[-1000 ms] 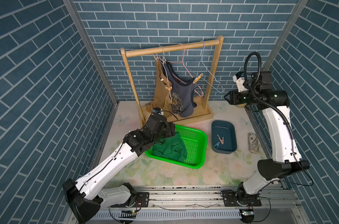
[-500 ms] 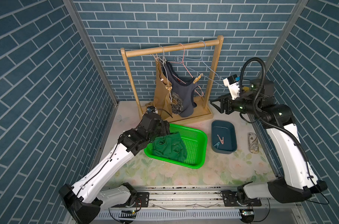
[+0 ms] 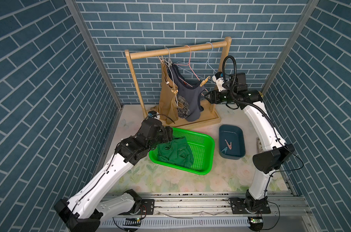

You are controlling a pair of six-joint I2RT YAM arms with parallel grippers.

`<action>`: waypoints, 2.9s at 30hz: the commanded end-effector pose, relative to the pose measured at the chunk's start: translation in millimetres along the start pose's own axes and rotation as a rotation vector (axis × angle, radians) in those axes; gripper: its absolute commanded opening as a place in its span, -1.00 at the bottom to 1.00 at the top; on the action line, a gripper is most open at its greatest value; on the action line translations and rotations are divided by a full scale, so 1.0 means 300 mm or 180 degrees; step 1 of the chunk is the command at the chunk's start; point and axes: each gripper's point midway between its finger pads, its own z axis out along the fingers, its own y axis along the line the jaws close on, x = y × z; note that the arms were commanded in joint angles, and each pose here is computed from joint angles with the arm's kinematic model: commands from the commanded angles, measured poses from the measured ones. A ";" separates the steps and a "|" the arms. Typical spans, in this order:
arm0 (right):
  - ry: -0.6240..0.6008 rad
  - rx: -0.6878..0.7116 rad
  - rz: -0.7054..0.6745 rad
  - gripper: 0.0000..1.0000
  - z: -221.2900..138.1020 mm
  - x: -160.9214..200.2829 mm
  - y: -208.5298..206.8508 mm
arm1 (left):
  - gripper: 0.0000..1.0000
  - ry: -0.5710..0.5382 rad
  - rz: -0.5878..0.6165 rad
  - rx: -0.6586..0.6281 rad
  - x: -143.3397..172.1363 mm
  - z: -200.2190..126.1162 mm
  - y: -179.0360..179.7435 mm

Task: Remove the clothespins securing tank tops to the hanger
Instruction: Pick up the hanger from the clothesline.

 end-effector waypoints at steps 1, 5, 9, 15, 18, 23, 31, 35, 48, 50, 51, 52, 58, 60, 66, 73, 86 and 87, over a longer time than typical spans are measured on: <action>-0.0180 0.0018 -0.0137 0.31 -0.006 -0.066 -0.003 | 0.48 0.0044 0.0049 -0.0093 0.018 0.000 0.031; -0.0194 -0.0103 -0.0088 0.24 0.032 -0.077 0.006 | 0.48 0.0048 0.0041 -0.0063 0.017 0.006 0.023; -0.0187 -0.0222 -0.0024 0.14 0.072 -0.080 0.014 | 0.47 0.0052 0.0033 -0.0061 0.020 0.010 0.023; -0.0123 -0.0318 0.0058 -0.18 0.124 -0.061 0.016 | 0.47 0.0043 0.0036 -0.0079 0.023 0.004 0.033; -0.0123 -0.0344 0.0078 -0.59 0.127 -0.059 0.020 | 0.47 0.0020 0.0031 -0.0094 0.019 -0.003 0.041; -0.0192 -0.0331 0.0099 -1.00 0.095 -0.075 0.027 | 0.45 0.0022 0.0033 -0.0130 0.022 0.001 0.054; -0.0286 -0.0275 0.0039 -1.00 -0.016 -0.094 0.053 | 0.44 -0.0002 0.0030 -0.0123 0.019 0.000 0.056; -0.0374 -0.0258 0.0014 -1.00 -0.084 -0.117 0.071 | 0.44 -0.0011 0.0030 -0.0120 0.016 -0.002 0.056; -0.0658 -0.0355 -0.0011 -1.00 -0.254 -0.190 0.142 | 0.43 -0.0058 0.0031 -0.0118 -0.001 -0.021 0.056; -0.0705 -0.0368 0.0000 -1.00 -0.270 -0.200 0.149 | 0.43 -0.0056 0.0033 -0.0111 0.001 -0.022 0.055; -0.0738 -0.0372 0.0000 -1.00 -0.278 -0.207 0.153 | 0.43 -0.0056 0.0031 -0.0109 0.001 -0.022 0.055; -0.0772 -0.0378 -0.0002 -1.00 -0.283 -0.213 0.158 | 0.43 -0.0047 0.0031 -0.0110 0.004 -0.021 0.056; -0.0983 -0.0379 0.0002 -1.00 -0.291 -0.262 0.183 | 0.43 -0.0029 0.0026 -0.0100 0.010 -0.019 0.056; -0.1050 -0.0377 0.0002 -1.00 -0.282 -0.280 0.193 | 0.43 -0.0026 0.0026 -0.0101 0.011 -0.019 0.056; -0.1130 -0.0181 -0.0086 -1.00 -0.194 -0.291 0.236 | 0.43 -0.0027 0.0044 -0.0147 0.014 -0.022 0.068; -0.1276 0.0306 -0.0222 -1.00 -0.168 -0.290 0.276 | 0.43 -0.0072 0.0106 -0.0237 0.007 -0.042 0.089; -0.1822 0.0613 -0.0160 -1.00 -0.294 -0.299 0.272 | 0.43 -0.0077 0.0104 -0.0310 0.019 -0.044 0.113; -0.1879 0.0625 -0.0155 -1.00 -0.308 -0.303 0.271 | 0.43 -0.0078 0.0101 -0.0313 0.018 -0.044 0.113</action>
